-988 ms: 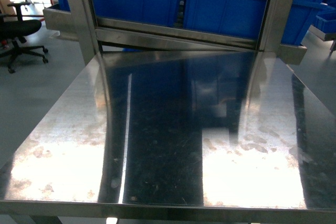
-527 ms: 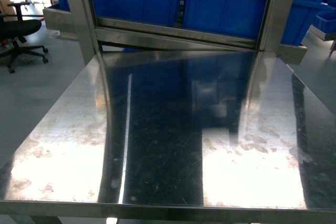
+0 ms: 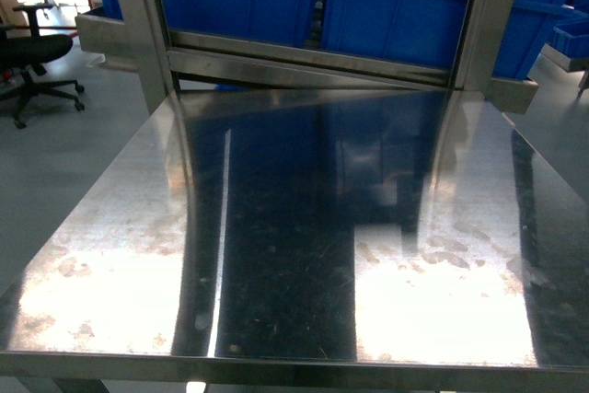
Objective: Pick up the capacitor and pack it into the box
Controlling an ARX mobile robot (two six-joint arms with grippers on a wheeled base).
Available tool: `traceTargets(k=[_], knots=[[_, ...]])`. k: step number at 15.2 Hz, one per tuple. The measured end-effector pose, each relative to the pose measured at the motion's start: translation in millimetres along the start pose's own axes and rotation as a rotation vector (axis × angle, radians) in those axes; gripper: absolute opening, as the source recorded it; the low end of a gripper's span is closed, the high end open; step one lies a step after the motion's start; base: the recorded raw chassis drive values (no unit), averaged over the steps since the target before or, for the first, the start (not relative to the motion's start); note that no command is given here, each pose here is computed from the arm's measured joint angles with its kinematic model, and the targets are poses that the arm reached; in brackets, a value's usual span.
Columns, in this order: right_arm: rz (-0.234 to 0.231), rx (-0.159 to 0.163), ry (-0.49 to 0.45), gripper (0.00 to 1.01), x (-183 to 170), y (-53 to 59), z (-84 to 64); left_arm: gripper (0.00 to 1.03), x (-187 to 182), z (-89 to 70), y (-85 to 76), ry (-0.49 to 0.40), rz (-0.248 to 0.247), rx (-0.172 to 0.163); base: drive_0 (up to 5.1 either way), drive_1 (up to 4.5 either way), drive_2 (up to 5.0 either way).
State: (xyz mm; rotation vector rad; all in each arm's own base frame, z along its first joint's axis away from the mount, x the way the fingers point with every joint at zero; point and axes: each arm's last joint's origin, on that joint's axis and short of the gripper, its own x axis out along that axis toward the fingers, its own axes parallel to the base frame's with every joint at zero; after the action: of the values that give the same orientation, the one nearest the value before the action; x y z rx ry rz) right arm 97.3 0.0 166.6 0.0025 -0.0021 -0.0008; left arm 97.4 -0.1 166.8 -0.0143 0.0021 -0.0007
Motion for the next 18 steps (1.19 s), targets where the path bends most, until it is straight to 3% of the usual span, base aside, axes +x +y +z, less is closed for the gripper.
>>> traceTargets(k=[18], knots=[[0.0, 0.0, 0.0, 0.98, 0.0, 0.0, 0.0, 0.44, 0.0, 0.0, 0.0, 0.0, 0.0, 0.0, 0.0, 0.0, 0.0]])
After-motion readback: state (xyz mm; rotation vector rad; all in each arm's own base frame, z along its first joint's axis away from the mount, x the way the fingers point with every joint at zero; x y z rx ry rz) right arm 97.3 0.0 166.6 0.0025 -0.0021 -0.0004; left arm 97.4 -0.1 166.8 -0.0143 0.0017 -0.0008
